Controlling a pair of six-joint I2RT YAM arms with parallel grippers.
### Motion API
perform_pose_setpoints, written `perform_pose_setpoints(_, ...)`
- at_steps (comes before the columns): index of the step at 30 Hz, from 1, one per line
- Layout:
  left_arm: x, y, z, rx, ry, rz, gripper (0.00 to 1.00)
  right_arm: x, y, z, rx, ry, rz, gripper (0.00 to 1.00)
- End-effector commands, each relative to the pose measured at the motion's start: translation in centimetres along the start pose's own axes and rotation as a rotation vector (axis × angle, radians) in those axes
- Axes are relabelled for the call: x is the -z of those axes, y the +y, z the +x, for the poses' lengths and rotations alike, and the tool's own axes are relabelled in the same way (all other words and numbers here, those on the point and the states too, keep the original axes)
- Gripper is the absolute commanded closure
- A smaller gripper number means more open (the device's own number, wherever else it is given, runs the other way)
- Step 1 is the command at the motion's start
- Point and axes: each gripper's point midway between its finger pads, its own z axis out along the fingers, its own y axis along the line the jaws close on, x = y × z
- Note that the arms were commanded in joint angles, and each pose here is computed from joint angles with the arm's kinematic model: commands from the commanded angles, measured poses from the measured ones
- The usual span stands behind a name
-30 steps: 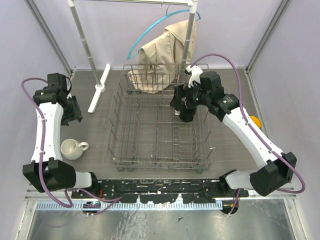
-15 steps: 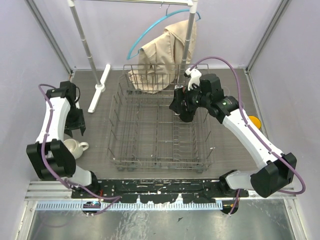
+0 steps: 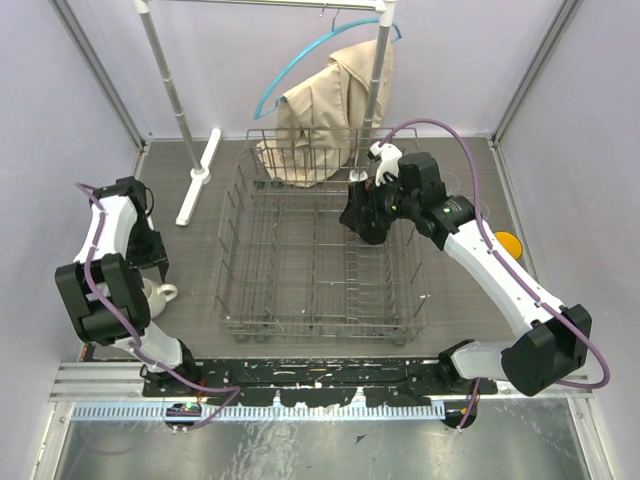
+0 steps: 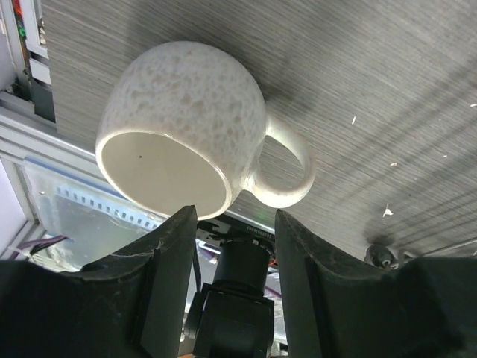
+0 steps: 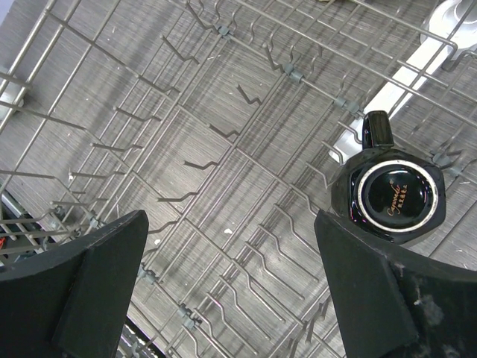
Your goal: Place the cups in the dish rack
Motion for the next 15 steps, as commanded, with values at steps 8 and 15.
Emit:
perform_pose_setpoints(8, -2.4, -0.2, 0.4, -0.027, 0.059, -0.013, 0.46, -0.6, 0.2, -1.9, 0.011, -0.068, -0.024, 0.0)
perform_pose_setpoints(15, -3.7, -0.6, -0.2, -0.027, 0.069, -0.018, 0.47, -1.1, -0.1, -1.3, 0.003, -0.052, -0.024, 0.0)
